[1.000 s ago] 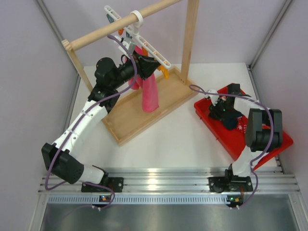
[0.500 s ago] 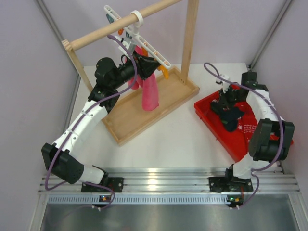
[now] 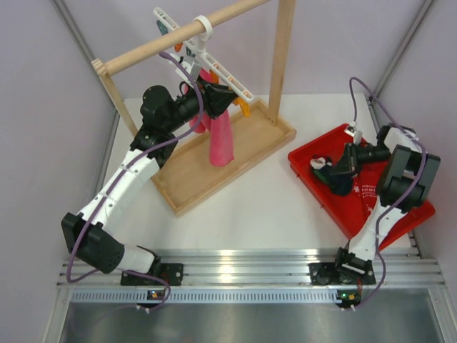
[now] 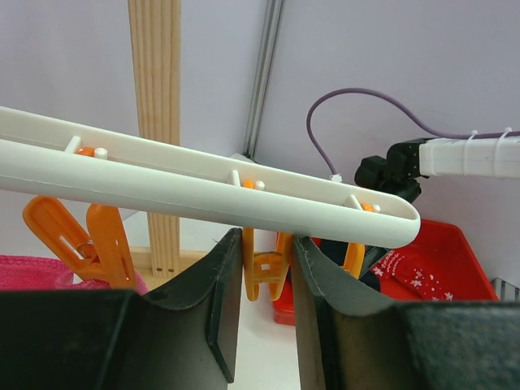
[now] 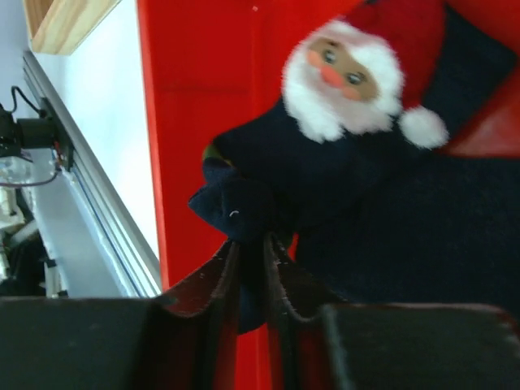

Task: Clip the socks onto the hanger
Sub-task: Adjust the sock in the bin.

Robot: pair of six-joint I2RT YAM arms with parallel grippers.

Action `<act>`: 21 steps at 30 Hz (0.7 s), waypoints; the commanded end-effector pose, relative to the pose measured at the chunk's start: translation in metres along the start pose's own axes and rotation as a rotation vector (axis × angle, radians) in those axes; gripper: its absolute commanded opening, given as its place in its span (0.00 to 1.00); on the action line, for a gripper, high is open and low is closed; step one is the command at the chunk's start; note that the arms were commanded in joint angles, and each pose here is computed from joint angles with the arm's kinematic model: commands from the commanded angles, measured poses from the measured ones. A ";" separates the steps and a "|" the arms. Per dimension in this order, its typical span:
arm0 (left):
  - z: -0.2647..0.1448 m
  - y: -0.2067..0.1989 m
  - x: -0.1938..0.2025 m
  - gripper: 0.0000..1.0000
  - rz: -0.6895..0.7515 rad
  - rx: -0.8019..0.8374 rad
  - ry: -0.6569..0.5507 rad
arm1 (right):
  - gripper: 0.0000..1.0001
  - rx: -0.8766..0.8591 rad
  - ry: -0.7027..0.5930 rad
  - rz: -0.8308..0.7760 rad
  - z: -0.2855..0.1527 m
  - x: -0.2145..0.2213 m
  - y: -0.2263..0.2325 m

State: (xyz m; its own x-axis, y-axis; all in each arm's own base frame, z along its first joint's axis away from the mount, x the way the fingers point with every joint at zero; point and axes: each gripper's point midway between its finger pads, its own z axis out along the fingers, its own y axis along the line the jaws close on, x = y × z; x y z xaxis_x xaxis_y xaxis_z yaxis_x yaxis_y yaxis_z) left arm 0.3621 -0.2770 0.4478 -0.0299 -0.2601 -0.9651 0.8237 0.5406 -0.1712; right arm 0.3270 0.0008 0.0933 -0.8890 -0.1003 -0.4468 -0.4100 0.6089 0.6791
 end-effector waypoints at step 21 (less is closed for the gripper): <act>-0.006 -0.006 0.002 0.00 -0.009 0.012 0.017 | 0.48 0.169 -0.146 -0.072 -0.035 -0.029 0.005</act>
State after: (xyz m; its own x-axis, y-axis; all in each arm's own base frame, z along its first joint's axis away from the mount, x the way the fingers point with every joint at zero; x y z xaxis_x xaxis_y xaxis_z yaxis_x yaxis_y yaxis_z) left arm 0.3621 -0.2766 0.4473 -0.0303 -0.2598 -0.9652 0.8231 0.5413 -0.1716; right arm 0.3409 -0.0314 0.1220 -0.8510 -0.0017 -0.5252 -0.3709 0.7098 0.5988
